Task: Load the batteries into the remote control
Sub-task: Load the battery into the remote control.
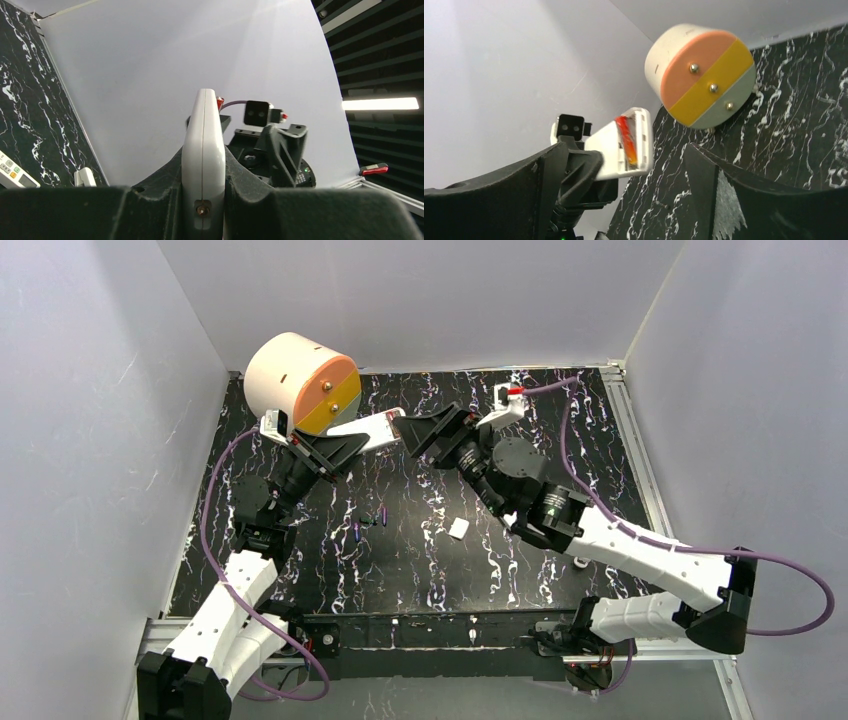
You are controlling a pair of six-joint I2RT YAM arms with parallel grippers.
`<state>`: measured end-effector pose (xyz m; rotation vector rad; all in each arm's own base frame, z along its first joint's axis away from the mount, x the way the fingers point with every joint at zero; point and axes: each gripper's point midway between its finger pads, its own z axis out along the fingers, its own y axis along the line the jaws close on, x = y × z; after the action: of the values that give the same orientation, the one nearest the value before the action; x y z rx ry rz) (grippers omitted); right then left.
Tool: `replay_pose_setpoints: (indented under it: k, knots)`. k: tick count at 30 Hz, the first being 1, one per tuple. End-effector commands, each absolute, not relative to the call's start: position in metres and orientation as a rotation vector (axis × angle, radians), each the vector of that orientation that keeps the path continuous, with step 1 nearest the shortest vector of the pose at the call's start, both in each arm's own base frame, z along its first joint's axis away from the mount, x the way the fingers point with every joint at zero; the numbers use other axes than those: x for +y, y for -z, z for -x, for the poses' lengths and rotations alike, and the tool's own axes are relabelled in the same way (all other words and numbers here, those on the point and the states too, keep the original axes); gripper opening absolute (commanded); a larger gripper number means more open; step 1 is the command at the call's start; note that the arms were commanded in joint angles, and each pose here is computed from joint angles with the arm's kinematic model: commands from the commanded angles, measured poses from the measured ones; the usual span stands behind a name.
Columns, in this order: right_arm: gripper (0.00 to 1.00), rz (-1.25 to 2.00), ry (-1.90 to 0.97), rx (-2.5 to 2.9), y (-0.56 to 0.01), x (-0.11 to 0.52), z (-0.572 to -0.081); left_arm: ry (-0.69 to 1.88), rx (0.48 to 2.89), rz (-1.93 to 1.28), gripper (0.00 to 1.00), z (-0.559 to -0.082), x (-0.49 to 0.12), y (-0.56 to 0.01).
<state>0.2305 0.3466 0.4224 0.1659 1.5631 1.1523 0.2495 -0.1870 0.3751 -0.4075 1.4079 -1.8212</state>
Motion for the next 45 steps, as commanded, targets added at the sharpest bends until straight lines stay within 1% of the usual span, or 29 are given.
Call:
replay_pose_setpoints:
  k: [1, 10, 16, 21, 24, 29, 31, 34, 45]
  knots:
    - [0.96, -0.333, -1.266, 1.558, -0.417, 0.351, -0.234, 1.818, 1.339, 0.313, 0.0, -0.239, -0.186, -0.39]
    - [0.98, -0.382, -1.423, 1.517, -0.431, 0.372, -0.234, 1.827, 1.344, 0.279, 0.0, -0.234, -0.188, -0.389]
    - [0.94, -0.495, -1.502, 1.517, -0.432, 0.374, -0.24, 1.819, 1.341, 0.234, 0.0, -0.23, -0.19, -0.387]
    - [0.86, -0.577, -1.551, 1.542, -0.432, 0.376, -0.245, 1.792, 1.338, 0.188, 0.0, -0.229, -0.191, -0.381]
    - [0.78, -0.604, -1.58, 1.547, -0.434, 0.377, -0.246, 1.778, 1.333, 0.16, 0.0, -0.228, -0.192, -0.378]
    - [0.67, -0.632, -1.604, 1.563, -0.432, 0.378, -0.248, 1.761, 1.324, 0.132, 0.0, -0.228, -0.192, -0.376]
    - [0.6, -0.631, -1.617, 1.572, -0.43, 0.38, -0.249, 1.756, 1.324, 0.132, 0.0, -0.228, -0.192, -0.375]
    - [0.53, -0.63, -1.631, 1.583, -0.427, 0.383, -0.25, 1.752, 1.326, 0.132, 0.0, -0.229, -0.192, -0.373]
    - [0.43, -0.628, -1.647, 1.605, -0.419, 0.387, -0.251, 1.78, 1.324, 0.161, 0.0, -0.23, -0.192, -0.377]
